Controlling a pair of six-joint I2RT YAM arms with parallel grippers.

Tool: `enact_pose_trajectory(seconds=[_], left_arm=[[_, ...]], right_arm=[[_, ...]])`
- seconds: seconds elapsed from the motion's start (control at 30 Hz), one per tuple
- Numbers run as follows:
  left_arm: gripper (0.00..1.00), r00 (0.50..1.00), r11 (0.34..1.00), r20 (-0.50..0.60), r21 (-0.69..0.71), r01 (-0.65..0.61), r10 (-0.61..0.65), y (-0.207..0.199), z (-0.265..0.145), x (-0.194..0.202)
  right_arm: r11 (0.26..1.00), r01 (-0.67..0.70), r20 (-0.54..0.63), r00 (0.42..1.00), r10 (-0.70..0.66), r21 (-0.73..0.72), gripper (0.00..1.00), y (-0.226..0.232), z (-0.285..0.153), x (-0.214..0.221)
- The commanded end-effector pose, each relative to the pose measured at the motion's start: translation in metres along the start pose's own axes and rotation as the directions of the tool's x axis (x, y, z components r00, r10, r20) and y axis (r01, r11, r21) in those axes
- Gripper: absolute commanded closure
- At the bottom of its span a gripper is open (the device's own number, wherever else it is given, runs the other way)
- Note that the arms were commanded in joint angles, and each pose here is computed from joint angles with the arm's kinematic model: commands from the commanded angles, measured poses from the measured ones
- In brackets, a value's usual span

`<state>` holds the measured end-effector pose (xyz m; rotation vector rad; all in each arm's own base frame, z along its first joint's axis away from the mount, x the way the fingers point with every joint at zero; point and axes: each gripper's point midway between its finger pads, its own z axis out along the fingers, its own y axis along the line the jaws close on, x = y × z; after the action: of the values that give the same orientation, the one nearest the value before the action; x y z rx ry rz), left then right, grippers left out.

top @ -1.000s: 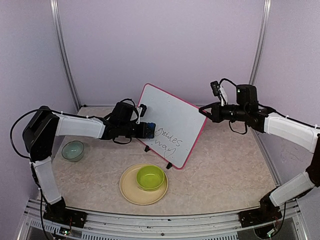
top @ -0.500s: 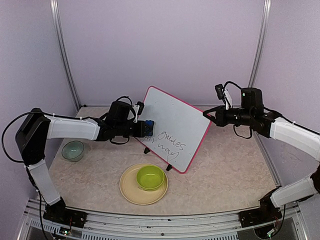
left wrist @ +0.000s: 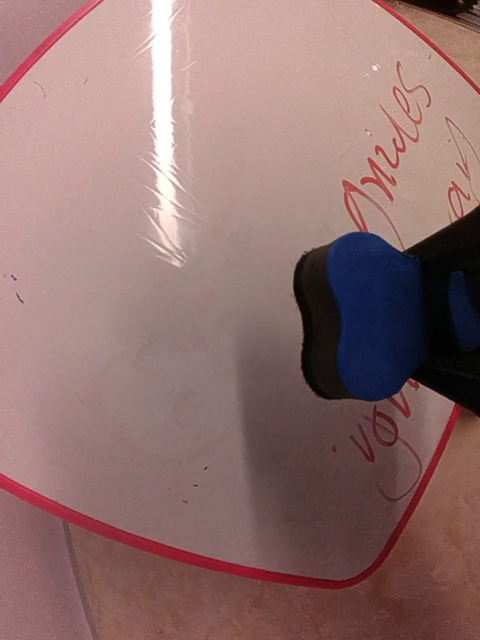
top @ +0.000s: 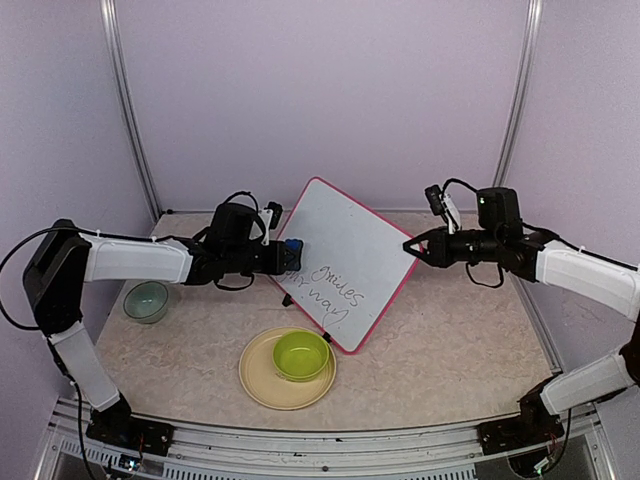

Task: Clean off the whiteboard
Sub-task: Erase the center of the whiteboard.

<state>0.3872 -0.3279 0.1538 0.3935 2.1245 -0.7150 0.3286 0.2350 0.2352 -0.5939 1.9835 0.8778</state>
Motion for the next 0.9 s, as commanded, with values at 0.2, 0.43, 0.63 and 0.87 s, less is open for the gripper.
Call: enact_pose_trajectory(seconds=[0.2,0.43,0.63,0.87], left_arm=[[0.98,0.999,1.000,0.053,0.006,0.002,-0.002,-0.001,-0.015,-0.011],[0.98,0.997,1.000,0.072,-0.011,0.026,-0.025,-0.003,-0.037,-0.019],[0.98,0.997,0.999,0.077,-0.040,0.024,-0.021,-0.002,-0.052,-0.016],[0.98,0.999,0.999,0.042,-0.038,0.005,-0.003,-0.003,-0.045,-0.008]], right_arm=[[0.999,-0.025,0.002,1.000,0.025,-0.048,0.54,0.003,0.000,-0.015],[0.998,-0.026,-0.011,1.000,0.026,-0.050,0.32,0.006,-0.004,-0.036],[0.999,-0.019,-0.068,0.998,0.017,-0.030,0.27,-0.004,-0.004,-0.048],[0.999,-0.044,-0.106,0.994,0.042,-0.024,0.26,-0.028,0.012,-0.069]])
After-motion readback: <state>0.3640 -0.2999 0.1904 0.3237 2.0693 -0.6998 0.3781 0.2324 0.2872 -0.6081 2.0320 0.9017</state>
